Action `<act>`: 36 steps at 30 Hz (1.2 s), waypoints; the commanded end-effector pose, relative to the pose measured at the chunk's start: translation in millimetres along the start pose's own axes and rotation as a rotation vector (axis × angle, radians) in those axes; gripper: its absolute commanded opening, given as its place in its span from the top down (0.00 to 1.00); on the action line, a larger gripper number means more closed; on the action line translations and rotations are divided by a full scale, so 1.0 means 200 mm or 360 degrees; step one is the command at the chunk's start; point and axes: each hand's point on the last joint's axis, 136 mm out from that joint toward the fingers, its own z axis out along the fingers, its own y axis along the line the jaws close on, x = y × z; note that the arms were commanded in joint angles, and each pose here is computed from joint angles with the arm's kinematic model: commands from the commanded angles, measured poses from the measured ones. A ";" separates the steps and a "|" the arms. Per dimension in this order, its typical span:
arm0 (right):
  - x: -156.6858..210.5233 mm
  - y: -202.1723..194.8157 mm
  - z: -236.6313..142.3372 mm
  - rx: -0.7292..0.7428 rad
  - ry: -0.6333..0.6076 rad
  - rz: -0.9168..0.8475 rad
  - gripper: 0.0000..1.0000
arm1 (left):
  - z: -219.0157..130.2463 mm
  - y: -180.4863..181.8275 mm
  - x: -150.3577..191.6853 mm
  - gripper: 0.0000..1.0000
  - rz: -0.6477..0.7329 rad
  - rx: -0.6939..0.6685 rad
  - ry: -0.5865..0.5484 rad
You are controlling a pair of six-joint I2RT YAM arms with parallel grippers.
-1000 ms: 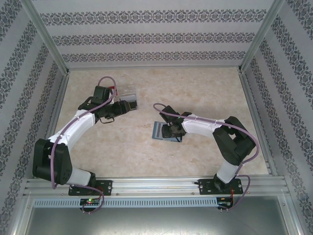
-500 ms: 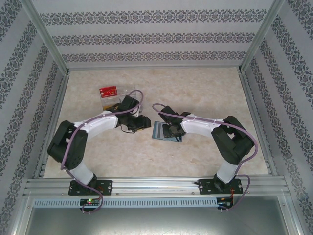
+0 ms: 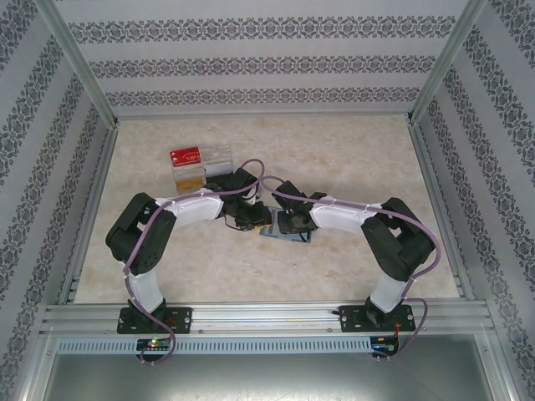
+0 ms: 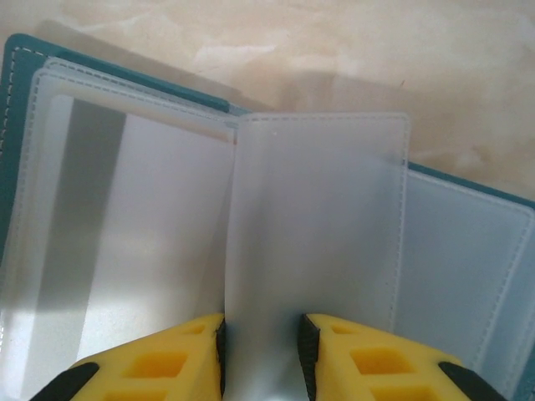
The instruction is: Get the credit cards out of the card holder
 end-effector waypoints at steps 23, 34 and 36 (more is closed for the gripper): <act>0.23 -0.17 0.14 0.0125 0.0250 0.0063 0.68 | 0.11 0.01 0.02 0.67 -0.0015 -0.0055 0.0094; 0.22 -0.15 0.12 0.0032 0.0231 0.0121 0.69 | 0.11 -0.11 0.03 0.71 0.0027 0.0121 0.0142; 0.22 -0.15 0.12 0.0001 0.0228 0.0138 0.69 | 0.11 -0.14 0.03 0.71 0.0035 0.0163 0.0144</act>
